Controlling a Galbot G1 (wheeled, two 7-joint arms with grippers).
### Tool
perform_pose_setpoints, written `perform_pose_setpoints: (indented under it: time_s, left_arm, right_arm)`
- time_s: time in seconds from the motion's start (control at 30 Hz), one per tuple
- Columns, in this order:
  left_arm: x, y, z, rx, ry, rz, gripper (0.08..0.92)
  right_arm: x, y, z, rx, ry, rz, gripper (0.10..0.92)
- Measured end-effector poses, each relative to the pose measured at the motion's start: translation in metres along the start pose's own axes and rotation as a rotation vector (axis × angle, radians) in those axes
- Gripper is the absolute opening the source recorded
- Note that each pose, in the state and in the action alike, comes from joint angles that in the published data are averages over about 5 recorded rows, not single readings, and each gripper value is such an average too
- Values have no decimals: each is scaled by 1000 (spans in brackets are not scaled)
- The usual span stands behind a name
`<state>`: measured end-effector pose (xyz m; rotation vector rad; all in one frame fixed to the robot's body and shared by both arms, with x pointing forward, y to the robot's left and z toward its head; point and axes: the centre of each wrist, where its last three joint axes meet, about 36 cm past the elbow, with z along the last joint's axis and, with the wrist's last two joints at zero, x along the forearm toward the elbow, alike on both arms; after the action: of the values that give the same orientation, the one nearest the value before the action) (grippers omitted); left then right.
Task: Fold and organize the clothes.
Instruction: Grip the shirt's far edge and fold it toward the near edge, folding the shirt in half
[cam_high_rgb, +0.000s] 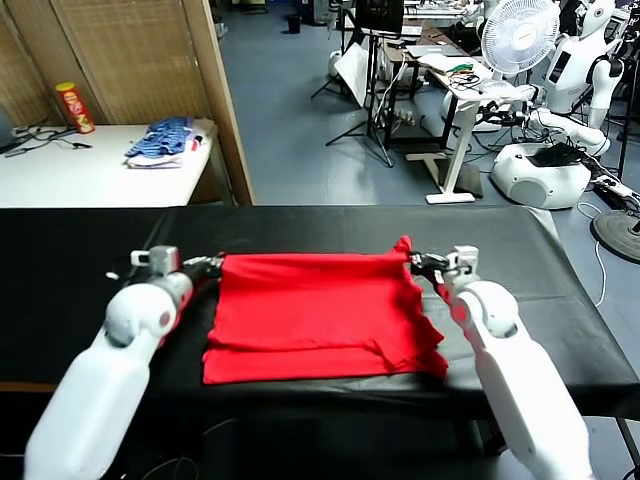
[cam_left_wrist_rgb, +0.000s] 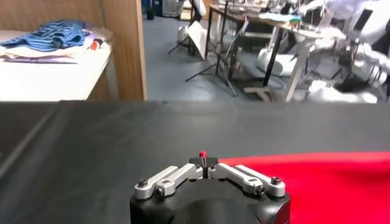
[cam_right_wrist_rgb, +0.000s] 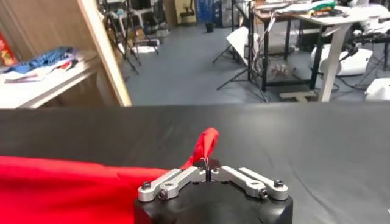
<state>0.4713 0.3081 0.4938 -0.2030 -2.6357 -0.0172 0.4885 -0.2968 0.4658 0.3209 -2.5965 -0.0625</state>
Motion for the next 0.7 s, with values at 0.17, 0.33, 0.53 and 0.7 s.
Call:
perform_pose_setpoints:
  time_s: [0.17,0.33,0.53,0.7]
  left_arm:
    - [32,-12,13,-49,-6,11,128]
    - [55,-23,23,-97,-13,3,128]
    - [71,-33,37,-154,-3,-10,128]
    - [80,-40,53,-194,24,-9,128]
  right_arm:
    - [25,7,9,35,29,18,122]
    - [46,14,17,66,35,24,122]
    - [62,22,28,94,48,24,122]
    - [69,28,38,106,66,21,122]
